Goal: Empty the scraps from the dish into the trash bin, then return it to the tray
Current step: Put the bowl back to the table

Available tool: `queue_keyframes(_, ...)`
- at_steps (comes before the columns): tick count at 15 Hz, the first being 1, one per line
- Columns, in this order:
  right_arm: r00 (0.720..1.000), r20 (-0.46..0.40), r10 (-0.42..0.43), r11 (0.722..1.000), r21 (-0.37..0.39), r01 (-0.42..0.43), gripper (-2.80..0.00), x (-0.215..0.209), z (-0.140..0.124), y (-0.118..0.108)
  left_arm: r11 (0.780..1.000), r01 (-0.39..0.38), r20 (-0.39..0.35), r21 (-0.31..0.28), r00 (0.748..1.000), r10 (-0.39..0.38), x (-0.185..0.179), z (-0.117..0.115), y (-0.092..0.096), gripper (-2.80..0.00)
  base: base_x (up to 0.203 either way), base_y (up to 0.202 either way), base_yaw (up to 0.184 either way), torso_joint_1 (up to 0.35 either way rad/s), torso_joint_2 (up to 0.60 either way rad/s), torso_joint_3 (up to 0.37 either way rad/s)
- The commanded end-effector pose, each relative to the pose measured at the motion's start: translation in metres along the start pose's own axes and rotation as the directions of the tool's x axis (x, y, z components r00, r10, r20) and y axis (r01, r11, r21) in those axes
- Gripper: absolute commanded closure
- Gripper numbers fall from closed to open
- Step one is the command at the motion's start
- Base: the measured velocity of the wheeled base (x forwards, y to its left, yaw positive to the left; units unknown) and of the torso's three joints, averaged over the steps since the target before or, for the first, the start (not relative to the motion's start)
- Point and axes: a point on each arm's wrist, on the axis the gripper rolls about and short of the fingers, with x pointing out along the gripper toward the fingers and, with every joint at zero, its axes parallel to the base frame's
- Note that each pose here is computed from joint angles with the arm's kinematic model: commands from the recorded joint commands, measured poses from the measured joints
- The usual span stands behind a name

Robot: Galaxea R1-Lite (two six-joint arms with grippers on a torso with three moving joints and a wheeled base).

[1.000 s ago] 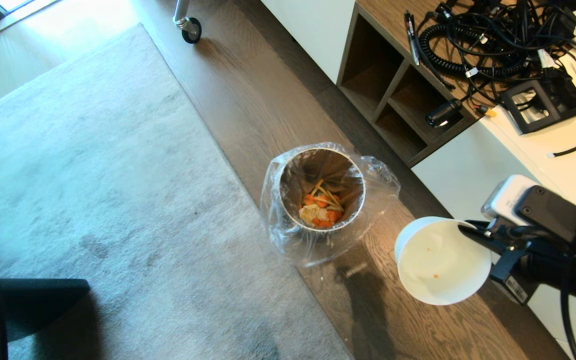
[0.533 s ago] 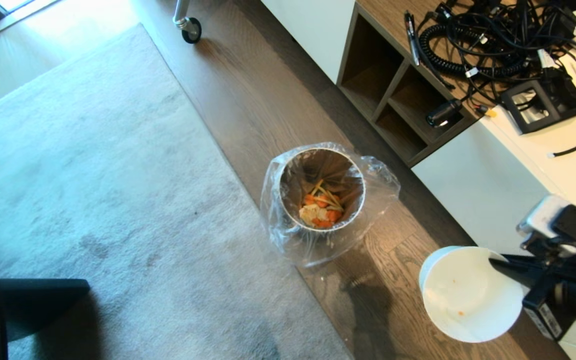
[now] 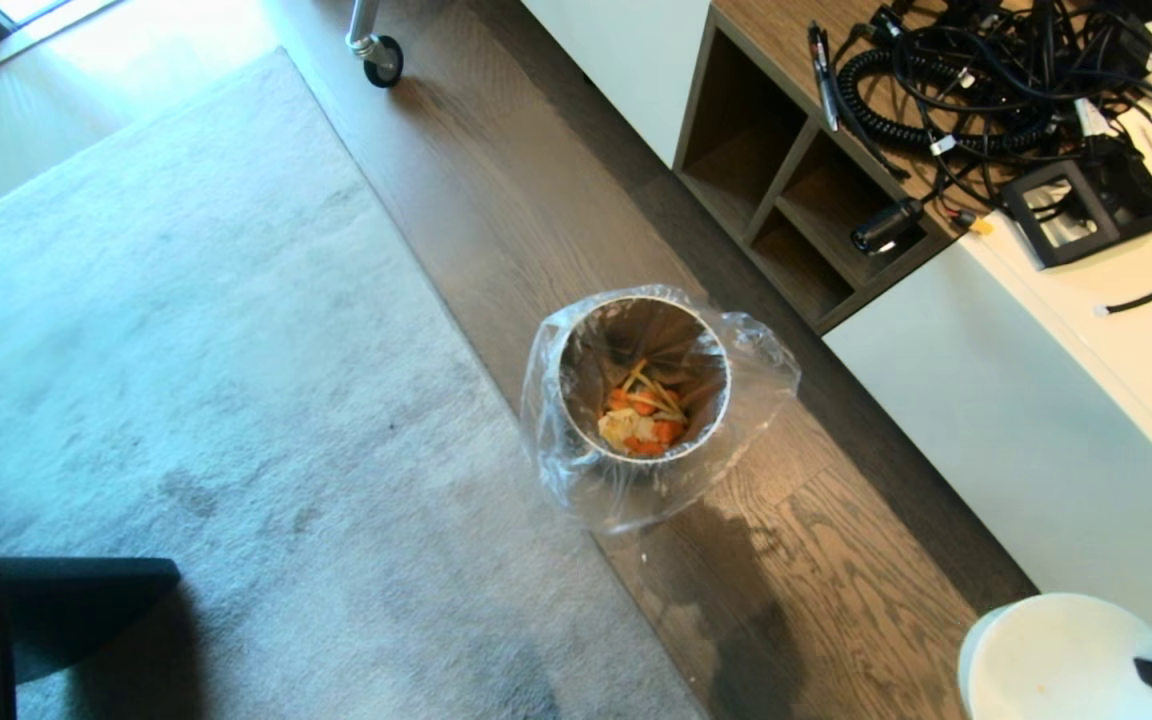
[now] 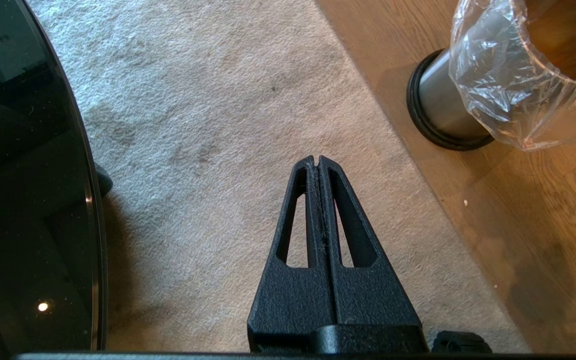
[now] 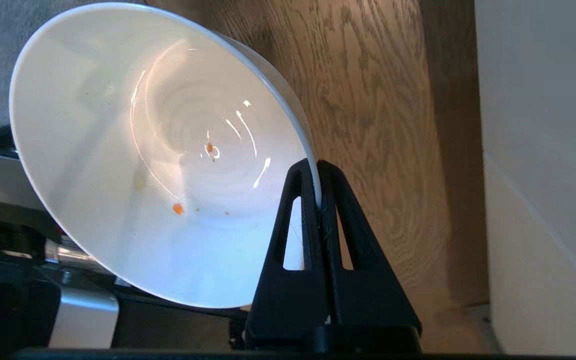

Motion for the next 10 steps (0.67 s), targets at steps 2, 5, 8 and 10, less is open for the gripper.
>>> queue_keyframes(2, 0.999, 0.05, -0.005, 0.994, 0.106, -0.001, 0.0, -0.011, -0.033, -0.008, 1.0, -0.001, 0.001, -0.001, 1.0, 0.001, 0.0, 0.0, 0.0, 0.0, 0.0, 0.0, 0.0, 0.0, 0.0, 0.0)
queue_keyframes(5, 0.994, 0.043, -0.105, 0.983, 0.153, 0.097, 0.0, -0.008, -0.07, -0.014, 1.0, -0.001, 0.001, -0.001, 1.0, 0.001, 0.0, 0.0, 0.0, 0.0, 0.0, 0.0, 0.0, 0.0, 0.0, 0.0)
queue_keyframes(8, 0.979, 0.03, -0.201, 0.959, 0.208, 0.19, 0.0, -0.005, -0.091, -0.016, 1.0, -0.001, 0.001, -0.001, 1.0, 0.001, 0.0, 0.0, 0.0, 0.0, 0.0, 0.0, 0.0, 0.0, 0.0, 0.0)
queue_keyframes(10, 0.979, 0.057, -0.197, 0.963, 0.201, 0.182, 0.0, -0.007, -0.094, -0.017, 1.0, -0.001, 0.001, -0.001, 1.0, 0.001, 0.0, 0.0, 0.0, 0.0, 0.0, 0.0, 0.0, 0.0, 0.0, 0.0)
